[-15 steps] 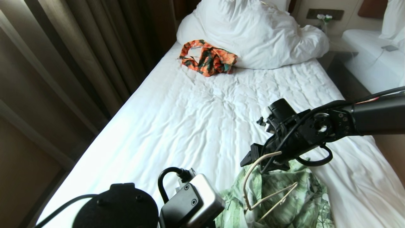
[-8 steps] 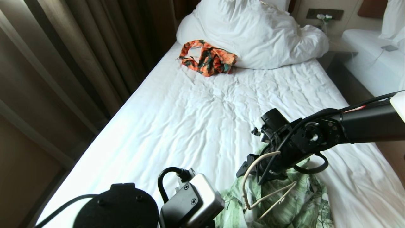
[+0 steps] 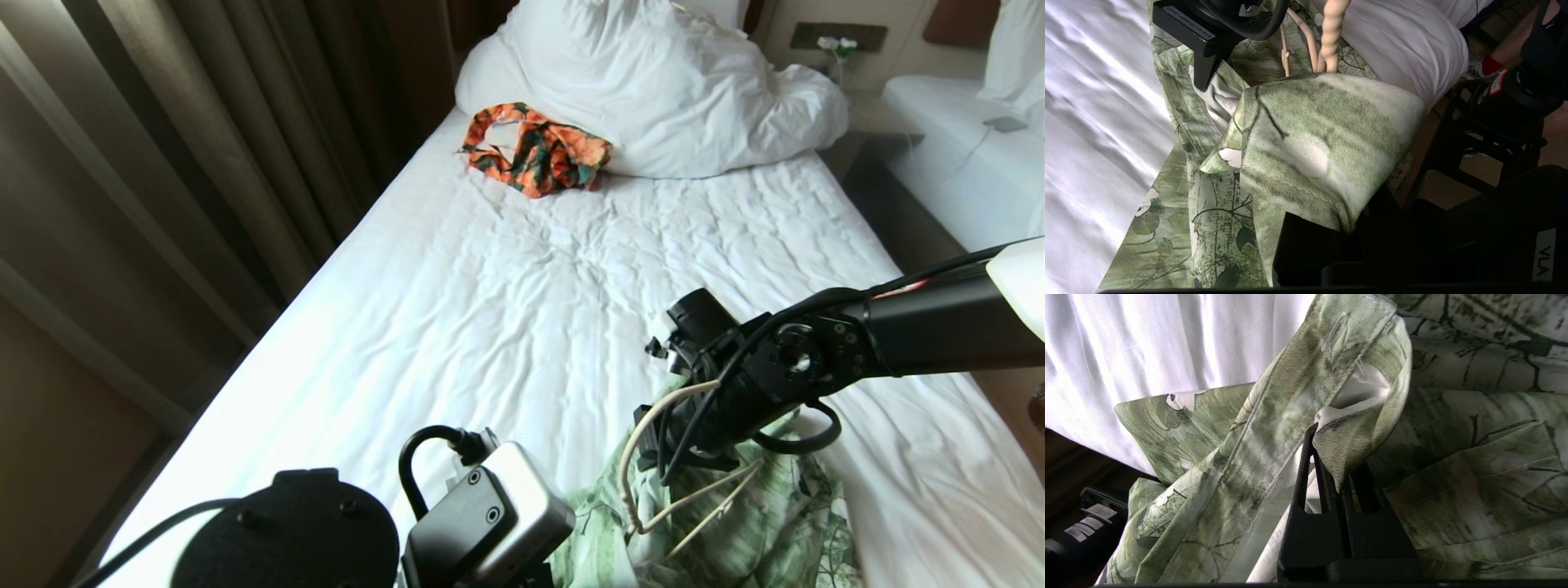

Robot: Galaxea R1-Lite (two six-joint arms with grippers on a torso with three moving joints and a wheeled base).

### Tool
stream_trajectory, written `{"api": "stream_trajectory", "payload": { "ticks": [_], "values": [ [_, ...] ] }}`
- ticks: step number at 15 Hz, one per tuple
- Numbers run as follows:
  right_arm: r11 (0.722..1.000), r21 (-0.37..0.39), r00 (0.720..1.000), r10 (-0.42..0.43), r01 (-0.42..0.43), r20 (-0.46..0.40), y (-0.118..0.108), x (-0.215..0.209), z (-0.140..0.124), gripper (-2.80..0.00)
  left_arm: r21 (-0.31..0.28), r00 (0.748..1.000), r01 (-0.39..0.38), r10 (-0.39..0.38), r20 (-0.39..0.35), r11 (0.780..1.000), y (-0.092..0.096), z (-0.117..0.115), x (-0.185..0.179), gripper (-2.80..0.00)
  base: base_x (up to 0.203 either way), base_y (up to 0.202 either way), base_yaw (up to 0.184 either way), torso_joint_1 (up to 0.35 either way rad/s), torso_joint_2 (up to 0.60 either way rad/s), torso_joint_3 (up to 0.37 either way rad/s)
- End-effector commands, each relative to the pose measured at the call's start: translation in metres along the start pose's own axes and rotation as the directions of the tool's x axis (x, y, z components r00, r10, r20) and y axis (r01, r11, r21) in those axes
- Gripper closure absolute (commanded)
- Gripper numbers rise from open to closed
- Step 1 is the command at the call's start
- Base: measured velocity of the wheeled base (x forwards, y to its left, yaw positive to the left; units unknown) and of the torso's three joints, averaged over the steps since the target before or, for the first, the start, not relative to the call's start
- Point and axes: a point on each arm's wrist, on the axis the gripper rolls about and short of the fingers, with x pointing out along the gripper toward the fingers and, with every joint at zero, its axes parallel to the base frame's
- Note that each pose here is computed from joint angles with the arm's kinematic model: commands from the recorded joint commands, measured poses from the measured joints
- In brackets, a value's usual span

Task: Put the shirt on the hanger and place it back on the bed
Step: Hook the other side of the shirt onto the hanger

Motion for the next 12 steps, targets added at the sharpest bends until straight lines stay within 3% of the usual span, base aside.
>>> {"api": "stream_trajectory", "payload": {
  "ticks": [1, 9, 12],
  "values": [
    [1.0, 0.016, 1.0, -0.019, 0.019, 0.012, -0.004, -0.001, 0.002, 0.0, -0.002, 1.0, -0.008, 0.008, 0.008, 1.0, 0.0, 0.001, -0.002, 0.0, 0.0, 0.0, 0.0, 0.0, 0.0, 0.0],
    [0.994, 0.107, 0.993, -0.033, 0.021, 0.111, -0.034, -0.039, 0.02, 0.0, -0.012, 0.996, -0.027, 0.028, 0.086, 1.0, 0.003, 0.011, -0.025, 0.0, 0.0, 0.0, 0.0, 0.0, 0.0, 0.0],
    [0.991, 0.135, 0.99, -0.022, 0.004, 0.139, -0.033, -0.054, 0.017, 0.0, -0.011, 0.997, -0.041, 0.041, 0.059, 0.999, 0.005, 0.0, -0.029, 0.0, 0.0, 0.0, 0.0, 0.0, 0.0, 0.0]
  ]
}}
